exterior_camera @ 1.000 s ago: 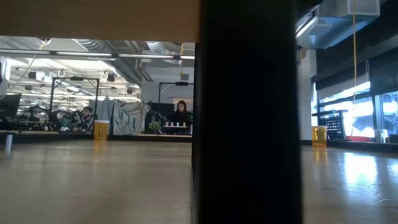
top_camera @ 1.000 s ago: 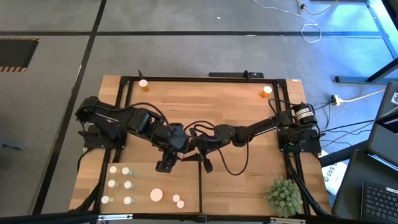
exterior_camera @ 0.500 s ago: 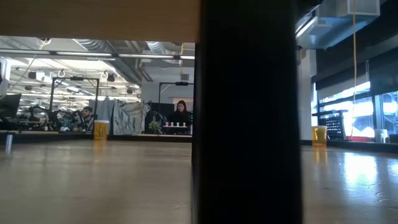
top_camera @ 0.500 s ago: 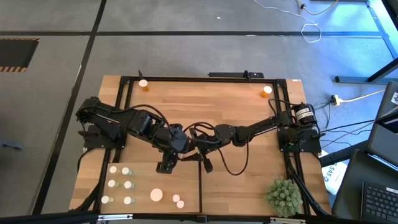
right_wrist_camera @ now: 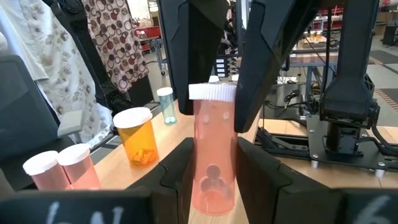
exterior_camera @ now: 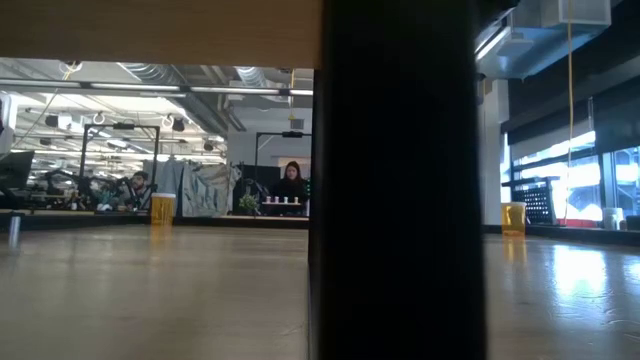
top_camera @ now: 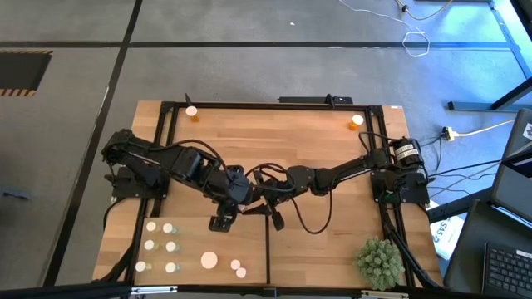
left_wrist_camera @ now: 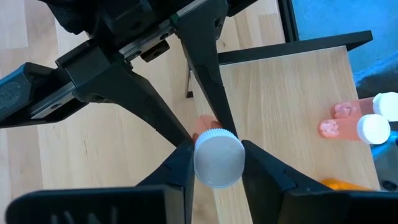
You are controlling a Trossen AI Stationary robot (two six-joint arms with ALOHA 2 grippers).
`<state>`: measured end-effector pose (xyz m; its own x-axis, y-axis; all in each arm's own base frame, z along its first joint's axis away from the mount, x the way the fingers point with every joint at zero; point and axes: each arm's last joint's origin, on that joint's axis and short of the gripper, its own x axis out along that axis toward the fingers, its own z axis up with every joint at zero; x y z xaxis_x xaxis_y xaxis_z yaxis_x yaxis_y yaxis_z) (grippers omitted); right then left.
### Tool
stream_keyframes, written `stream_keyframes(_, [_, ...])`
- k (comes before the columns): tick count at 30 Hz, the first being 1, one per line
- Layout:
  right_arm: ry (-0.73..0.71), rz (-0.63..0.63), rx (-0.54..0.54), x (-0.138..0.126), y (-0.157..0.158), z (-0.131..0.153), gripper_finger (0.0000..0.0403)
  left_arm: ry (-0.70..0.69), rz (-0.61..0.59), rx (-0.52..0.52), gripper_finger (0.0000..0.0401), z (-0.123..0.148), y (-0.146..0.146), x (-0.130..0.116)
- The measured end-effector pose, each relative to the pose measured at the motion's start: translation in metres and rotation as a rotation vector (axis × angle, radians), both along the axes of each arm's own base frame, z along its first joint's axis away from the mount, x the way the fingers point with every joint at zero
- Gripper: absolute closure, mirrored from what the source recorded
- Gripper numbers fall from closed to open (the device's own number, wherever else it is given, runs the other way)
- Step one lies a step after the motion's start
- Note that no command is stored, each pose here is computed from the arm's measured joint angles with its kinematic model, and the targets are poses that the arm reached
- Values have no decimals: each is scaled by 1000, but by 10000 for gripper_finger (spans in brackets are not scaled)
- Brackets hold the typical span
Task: Pick and place medicine bottles onto shelf by color
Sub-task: Put the pink pill bottle on the shelf aligned with the other pink pill bottle
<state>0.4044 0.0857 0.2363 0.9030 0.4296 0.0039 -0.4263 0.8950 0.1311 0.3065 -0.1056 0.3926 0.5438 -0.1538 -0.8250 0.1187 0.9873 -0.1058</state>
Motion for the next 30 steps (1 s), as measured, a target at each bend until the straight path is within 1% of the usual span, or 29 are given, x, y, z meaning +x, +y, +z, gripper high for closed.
stream_keyframes(10, [11, 2, 16, 0, 0, 0, 293, 0, 1, 1, 317, 0, 0, 0])
stream_keyframes(13, [11, 1, 16, 0, 0, 0, 274, 1, 1, 3, 317, 0, 0, 0])
stream_keyframes(18, [12, 3, 12, 0, 0, -1, 225, 1, 6, 9, 317, 0, 1, 0])
stream_keyframes(21, [20, -10, 8, 0, 0, -1, 203, 6, 6, 11, 317, 0, 1, 0])
stream_keyframes(24, [42, -15, 8, 0, -2, -3, 193, 20, 20, 5, 317, -1, 1, -1])
stream_keyframes(30, [141, 12, 18, 0, -11, -10, 190, 47, 17, -8, 317, -2, 1, -3])
